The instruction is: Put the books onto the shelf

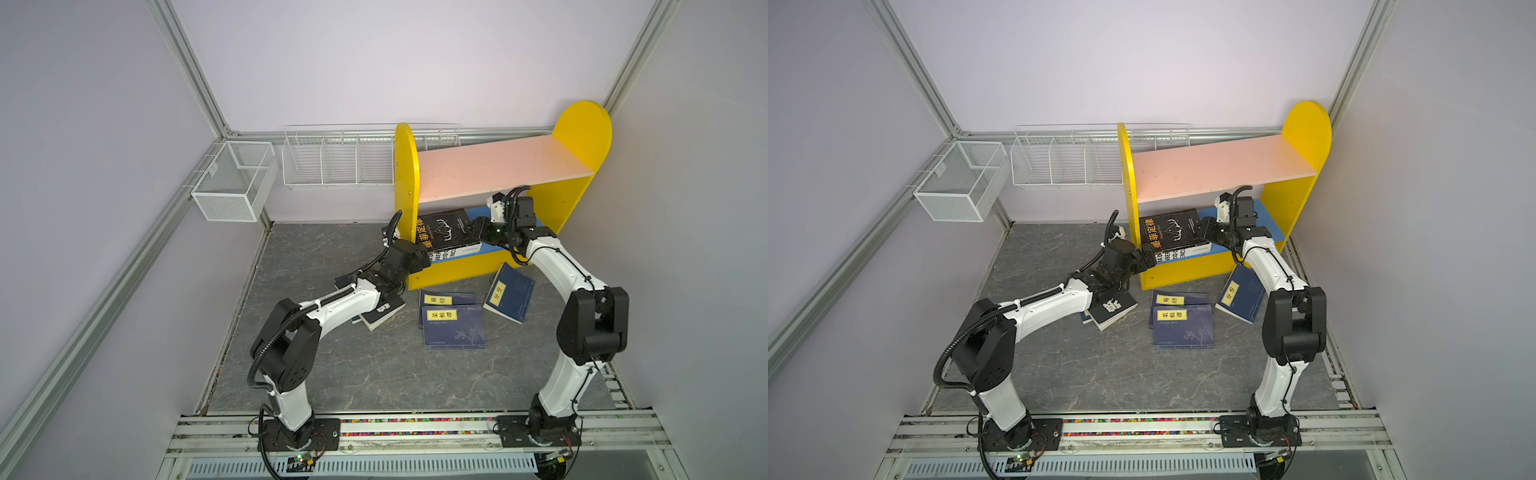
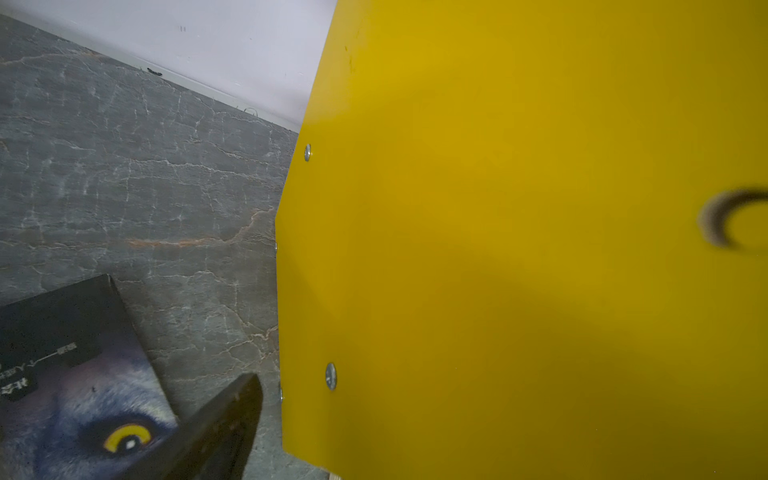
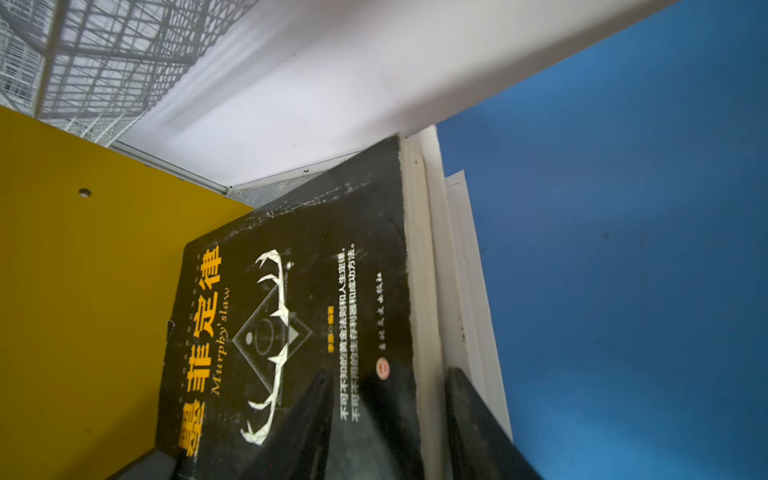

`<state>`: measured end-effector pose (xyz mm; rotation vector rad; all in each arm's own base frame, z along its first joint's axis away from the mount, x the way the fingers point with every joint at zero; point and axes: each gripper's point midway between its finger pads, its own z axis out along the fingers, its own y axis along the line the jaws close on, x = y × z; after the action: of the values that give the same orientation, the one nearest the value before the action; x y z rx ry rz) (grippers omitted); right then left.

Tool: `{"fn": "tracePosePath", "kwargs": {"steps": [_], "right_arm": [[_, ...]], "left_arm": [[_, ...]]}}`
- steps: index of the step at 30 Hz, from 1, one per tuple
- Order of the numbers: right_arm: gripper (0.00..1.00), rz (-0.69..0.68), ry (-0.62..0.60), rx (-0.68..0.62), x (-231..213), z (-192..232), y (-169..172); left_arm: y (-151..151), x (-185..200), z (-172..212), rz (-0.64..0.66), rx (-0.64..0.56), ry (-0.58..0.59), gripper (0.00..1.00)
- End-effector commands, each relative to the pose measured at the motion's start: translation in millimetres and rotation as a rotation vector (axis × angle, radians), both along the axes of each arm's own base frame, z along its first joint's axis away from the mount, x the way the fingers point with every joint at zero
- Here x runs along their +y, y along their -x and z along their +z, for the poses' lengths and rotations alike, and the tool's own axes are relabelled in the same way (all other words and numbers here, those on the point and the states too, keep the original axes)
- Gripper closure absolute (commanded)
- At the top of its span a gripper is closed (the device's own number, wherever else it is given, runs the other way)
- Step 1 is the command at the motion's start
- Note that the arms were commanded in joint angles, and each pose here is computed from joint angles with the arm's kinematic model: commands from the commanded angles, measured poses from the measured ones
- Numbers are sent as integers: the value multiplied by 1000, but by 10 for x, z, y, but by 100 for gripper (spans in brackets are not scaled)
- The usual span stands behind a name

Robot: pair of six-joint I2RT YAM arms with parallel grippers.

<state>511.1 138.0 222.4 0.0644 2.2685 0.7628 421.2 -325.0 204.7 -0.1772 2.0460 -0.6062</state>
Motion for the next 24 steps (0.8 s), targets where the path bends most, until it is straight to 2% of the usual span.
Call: {"fn": "tracePosePath", "kwargs": {"steps": [1,7,12,15,18,24], "right_arm": [[47,-13,70,-149,-75,514,-7],[36,-55,116,-201,-181,729,-8],[31,-69,147,-210,-249,830,149],[29,-103,170,-189,-349,789,359],[27,-116,195,-175,-424,763,628],[25,-78,135,-82,-392,474,1247]], "left_arm": [[29,85,338,1,-71,-14,0],[155,145,643,-50,-149,-28,0],[512,-7,680,-255,-130,2,0],[837,-75,512,-366,-75,-50,0],[1152,-64,248,-408,-10,-133,0],[1576,-40,-306,-444,131,-60,1]]}}
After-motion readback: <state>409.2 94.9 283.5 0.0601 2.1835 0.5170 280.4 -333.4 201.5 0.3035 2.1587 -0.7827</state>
